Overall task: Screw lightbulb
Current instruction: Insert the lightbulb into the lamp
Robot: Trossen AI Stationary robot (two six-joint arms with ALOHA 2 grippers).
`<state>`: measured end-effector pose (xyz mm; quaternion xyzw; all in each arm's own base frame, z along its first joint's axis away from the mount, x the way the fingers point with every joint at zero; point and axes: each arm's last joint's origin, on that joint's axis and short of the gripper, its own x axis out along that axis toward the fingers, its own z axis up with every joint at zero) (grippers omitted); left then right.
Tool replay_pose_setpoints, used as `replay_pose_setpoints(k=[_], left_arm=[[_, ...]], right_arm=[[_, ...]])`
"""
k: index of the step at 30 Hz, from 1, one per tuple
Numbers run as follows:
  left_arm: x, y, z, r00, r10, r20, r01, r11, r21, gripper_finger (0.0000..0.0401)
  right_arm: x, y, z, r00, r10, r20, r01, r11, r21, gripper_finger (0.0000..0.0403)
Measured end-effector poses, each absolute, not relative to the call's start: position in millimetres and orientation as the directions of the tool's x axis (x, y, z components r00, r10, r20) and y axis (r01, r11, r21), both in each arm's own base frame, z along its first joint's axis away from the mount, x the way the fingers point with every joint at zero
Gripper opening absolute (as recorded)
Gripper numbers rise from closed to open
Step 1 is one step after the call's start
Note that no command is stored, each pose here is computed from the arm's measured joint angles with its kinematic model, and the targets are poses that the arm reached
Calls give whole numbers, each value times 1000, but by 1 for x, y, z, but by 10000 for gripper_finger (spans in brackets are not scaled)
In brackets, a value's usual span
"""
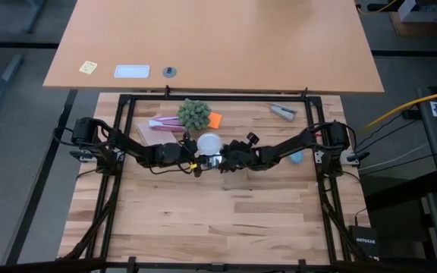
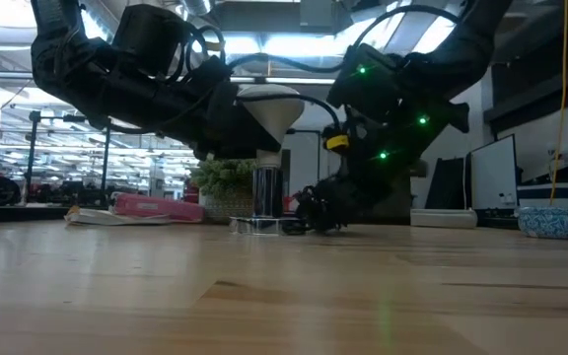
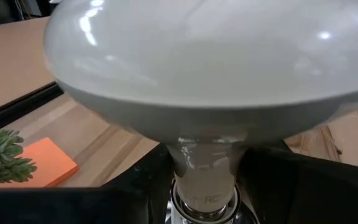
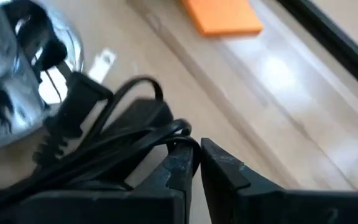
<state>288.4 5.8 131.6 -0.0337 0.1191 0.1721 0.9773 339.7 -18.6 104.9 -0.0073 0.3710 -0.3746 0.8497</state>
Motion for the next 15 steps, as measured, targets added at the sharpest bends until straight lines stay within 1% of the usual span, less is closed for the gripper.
replay_pose_setpoints(k=[7, 15], left_arm=[[288, 6, 132, 913, 327, -245, -344, 939, -28, 150], [288, 5, 132, 913, 325, -245, -342, 939, -30, 150]], right_arm=[[349, -26, 113, 511, -656, -554, 619, 729, -292, 34], [350, -24, 114, 520, -659, -544, 599, 735, -318, 34]])
